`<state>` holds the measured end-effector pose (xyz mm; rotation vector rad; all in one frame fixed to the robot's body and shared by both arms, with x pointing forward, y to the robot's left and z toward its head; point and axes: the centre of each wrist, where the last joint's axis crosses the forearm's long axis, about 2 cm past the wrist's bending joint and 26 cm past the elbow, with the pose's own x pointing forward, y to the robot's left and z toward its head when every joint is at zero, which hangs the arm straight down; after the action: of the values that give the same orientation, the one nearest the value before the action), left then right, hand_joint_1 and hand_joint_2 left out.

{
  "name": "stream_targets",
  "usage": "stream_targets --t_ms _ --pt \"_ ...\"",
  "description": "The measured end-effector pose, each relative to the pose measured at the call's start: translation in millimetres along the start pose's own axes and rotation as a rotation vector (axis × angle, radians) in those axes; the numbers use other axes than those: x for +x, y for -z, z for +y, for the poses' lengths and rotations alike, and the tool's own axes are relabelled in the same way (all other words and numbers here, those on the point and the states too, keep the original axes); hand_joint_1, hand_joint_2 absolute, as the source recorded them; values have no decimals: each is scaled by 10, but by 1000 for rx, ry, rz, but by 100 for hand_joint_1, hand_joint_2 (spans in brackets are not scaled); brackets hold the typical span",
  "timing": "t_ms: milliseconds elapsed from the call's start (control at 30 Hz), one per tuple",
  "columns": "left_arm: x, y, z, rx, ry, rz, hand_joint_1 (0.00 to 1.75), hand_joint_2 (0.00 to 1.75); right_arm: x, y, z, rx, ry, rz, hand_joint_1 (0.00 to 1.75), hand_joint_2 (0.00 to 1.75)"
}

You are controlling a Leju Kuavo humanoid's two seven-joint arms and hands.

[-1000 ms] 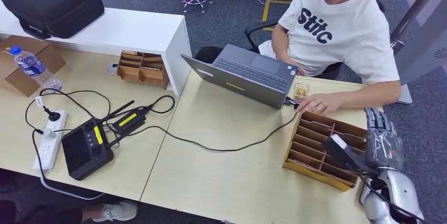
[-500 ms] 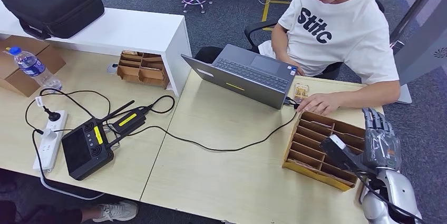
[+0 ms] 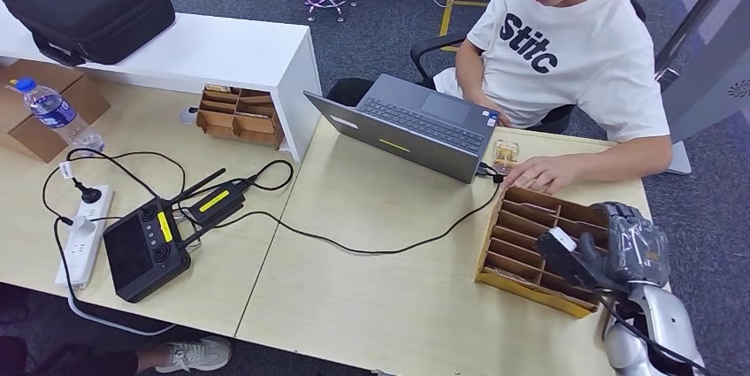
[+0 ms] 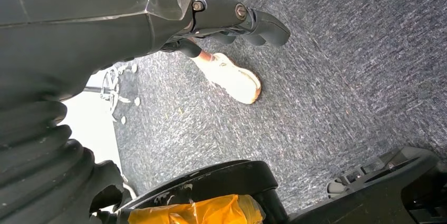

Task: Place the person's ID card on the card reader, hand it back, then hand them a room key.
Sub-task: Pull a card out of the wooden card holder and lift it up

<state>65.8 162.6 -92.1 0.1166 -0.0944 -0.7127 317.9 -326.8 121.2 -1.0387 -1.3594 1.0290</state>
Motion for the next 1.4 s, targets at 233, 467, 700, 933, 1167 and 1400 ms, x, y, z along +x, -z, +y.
stream_targets --t_ms 233,467,700,933,1167,1400 --pt "0 0 0 0 0 0 0 175 6 5 -3 -2 0 -2 164 175" --pt "0 0 0 0 0 0 0 175 11 32 -27 -8 0 -3 175 175" --pt "0 0 0 0 0 0 0 175 12 45 -35 -10 0 -4 175 175" --pt "0 0 0 0 4 0 0 175 21 74 -67 -21 -2 -7 175 175" --pt "0 0 -1 -3 8 -1 0 175 141 256 -382 -117 -18 -45 175 175" --pt "7 0 6 -2 13 -2 0 175 335 443 -857 -240 -6 -119 175 175"
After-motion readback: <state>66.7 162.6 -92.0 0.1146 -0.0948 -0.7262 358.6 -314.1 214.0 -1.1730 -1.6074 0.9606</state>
